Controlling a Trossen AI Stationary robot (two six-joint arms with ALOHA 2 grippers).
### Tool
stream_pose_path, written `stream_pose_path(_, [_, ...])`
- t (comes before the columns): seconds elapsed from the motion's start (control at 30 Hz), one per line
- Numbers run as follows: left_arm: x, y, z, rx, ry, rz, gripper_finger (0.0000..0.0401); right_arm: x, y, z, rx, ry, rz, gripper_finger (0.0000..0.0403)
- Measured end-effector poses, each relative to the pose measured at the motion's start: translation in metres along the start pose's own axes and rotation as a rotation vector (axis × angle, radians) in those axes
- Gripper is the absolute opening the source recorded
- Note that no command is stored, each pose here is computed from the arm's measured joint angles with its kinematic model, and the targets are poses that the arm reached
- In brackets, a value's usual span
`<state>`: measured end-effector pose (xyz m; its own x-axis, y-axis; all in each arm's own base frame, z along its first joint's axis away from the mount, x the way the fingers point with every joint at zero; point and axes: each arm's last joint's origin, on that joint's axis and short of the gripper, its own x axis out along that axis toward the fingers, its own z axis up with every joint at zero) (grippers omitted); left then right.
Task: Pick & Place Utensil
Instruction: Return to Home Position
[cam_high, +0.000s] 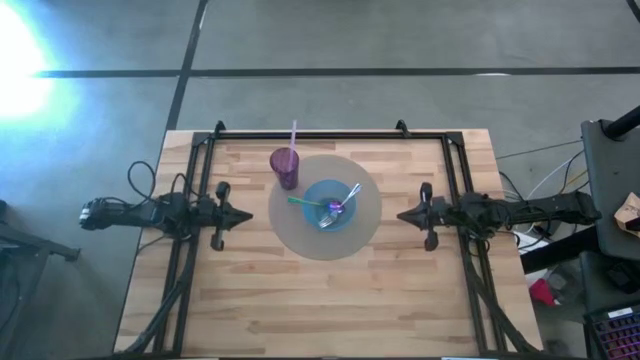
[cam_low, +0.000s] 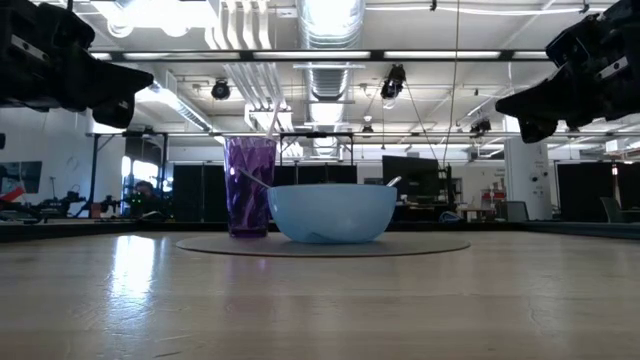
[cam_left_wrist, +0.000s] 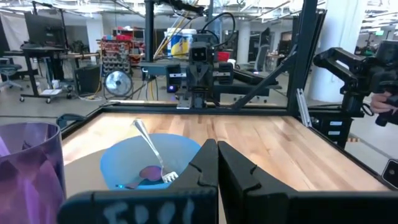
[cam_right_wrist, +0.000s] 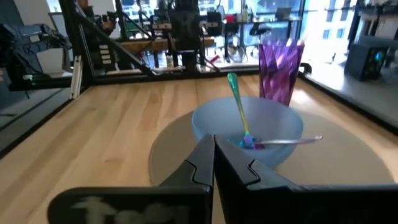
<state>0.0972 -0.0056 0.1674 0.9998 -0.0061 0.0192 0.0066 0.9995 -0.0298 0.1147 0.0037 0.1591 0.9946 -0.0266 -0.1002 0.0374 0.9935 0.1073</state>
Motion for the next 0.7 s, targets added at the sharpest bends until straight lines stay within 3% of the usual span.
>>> stream_pose_path(0.7, [0.0000, 0.0001, 0.0015, -0.004, -0.016, 0.005, 0.0000, 0.0001, -0.0001, -0.0007, -0.044, 0.008, -0.001, 0.0008])
